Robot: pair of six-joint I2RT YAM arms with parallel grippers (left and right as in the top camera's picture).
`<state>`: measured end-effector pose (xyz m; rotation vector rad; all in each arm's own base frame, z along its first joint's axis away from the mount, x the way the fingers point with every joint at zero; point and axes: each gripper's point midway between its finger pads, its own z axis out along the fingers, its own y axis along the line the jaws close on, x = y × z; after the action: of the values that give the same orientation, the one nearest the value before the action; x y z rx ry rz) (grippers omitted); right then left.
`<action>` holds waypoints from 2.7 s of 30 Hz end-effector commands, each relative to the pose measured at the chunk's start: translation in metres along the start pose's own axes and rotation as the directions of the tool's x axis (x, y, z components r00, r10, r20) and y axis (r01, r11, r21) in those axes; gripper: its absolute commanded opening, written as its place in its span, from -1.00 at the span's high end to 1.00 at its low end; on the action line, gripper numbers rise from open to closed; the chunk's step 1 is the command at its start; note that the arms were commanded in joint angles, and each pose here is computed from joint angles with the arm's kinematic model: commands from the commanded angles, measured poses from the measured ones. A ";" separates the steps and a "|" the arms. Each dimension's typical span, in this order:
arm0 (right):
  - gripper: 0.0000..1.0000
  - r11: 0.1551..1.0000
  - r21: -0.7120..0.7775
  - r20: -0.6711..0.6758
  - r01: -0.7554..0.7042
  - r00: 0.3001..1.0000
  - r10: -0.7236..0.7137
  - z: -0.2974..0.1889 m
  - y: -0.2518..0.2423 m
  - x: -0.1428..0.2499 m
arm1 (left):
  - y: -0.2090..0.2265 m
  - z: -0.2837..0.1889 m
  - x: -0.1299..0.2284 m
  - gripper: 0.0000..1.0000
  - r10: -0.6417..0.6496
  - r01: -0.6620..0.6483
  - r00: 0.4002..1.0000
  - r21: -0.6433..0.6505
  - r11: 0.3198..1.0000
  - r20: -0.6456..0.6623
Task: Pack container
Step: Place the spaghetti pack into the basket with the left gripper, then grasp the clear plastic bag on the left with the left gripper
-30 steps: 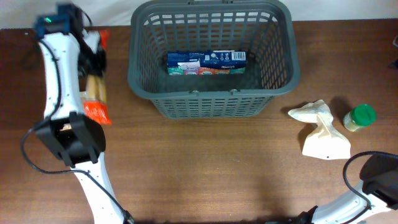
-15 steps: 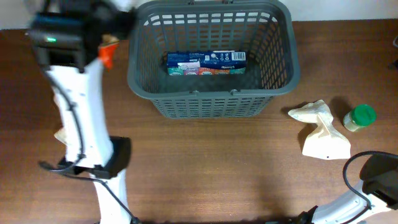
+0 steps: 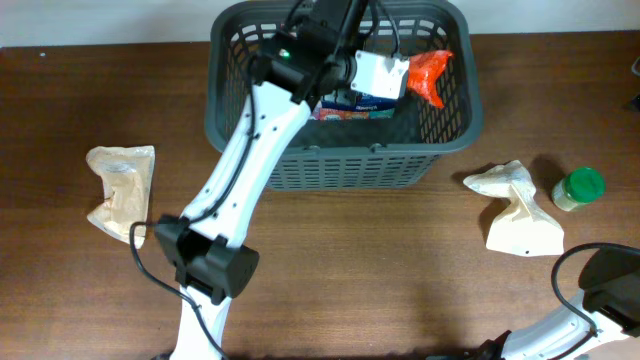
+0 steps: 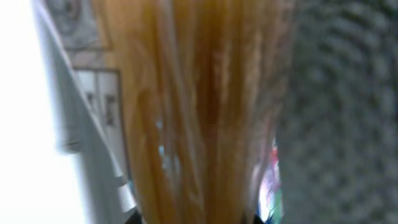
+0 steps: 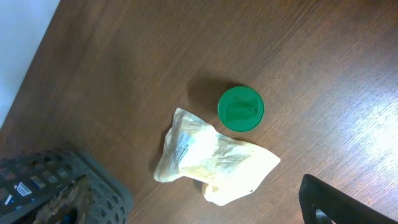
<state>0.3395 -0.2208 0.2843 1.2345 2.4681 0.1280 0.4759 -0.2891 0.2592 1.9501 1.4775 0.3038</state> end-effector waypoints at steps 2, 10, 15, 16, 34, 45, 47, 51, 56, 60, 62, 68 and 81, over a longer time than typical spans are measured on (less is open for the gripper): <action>-0.98 1.000 0.006 0.011 0.000 1.000 0.000 -0.004 -0.001 0.000 | -0.022 0.028 0.015 0.97 -0.132 0.133 0.991 0.035 0.990 -0.026; -0.98 1.000 0.006 0.011 0.000 1.000 0.000 -0.004 -0.001 0.000 | -0.067 0.072 0.043 0.92 -0.228 0.239 0.968 0.107 0.965 -0.108; -0.98 1.000 0.006 0.011 0.000 1.000 0.000 -0.004 -0.001 0.000 | -0.015 0.046 0.072 -0.27 -0.462 0.424 0.856 -0.196 0.884 -0.233; -0.98 1.000 0.006 0.011 0.000 1.000 0.000 -0.004 -0.001 0.000 | 0.000 0.030 0.075 -0.95 -0.522 0.463 0.823 -0.268 0.845 -0.224; -0.98 1.000 0.006 0.011 0.000 1.000 0.000 -0.004 -0.001 0.000 | -0.047 -0.188 0.288 -0.99 -0.971 0.875 -0.235 -0.443 -0.195 -0.038; -0.98 1.000 0.006 0.011 0.000 1.000 0.000 -0.004 -0.001 0.000 | -0.215 -0.127 0.411 -0.82 -0.783 0.856 -0.443 -0.465 -0.226 -0.436; -0.97 1.000 0.006 0.011 0.000 1.000 0.000 -0.004 -0.001 0.000 | -0.244 -0.099 0.424 -0.82 -0.750 0.858 -0.453 -0.464 -0.220 -0.482; -0.98 1.000 0.006 0.011 0.000 1.000 0.000 -0.004 -0.001 0.000 | -0.279 -0.061 0.439 -0.82 -0.696 0.848 -0.492 -0.469 -0.247 -0.523; -0.98 1.000 0.006 0.011 0.000 1.000 0.000 -0.004 -0.001 0.000 | -0.311 -0.032 0.444 -0.82 -0.630 0.851 -0.508 -0.454 -0.263 -0.587; -0.98 1.000 0.006 0.011 0.000 1.000 0.000 -0.004 -0.001 0.000 | -0.322 -0.020 0.441 0.92 -0.607 0.856 -0.511 -0.429 -0.289 -0.609; -0.98 1.000 0.006 0.011 0.000 1.000 0.000 -0.004 -0.001 0.000 | -0.315 -0.023 0.443 0.96 -0.619 0.855 -0.509 -0.433 -0.285 -0.598; -0.98 1.000 0.006 0.011 0.000 1.000 0.000 -0.004 -0.001 0.000 | -0.239 -0.071 0.450 0.96 -0.721 0.850 -0.485 -0.460 -0.256 -0.495; -0.98 1.000 0.006 0.011 0.000 1.000 0.000 -0.004 -0.001 0.000 | 0.040 -0.244 0.271 0.96 -0.928 0.818 0.371 -0.486 0.307 0.038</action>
<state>0.3396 -0.2208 0.2843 1.2346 2.4676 0.1285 0.4768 0.1111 0.3384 0.1253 2.4498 0.2561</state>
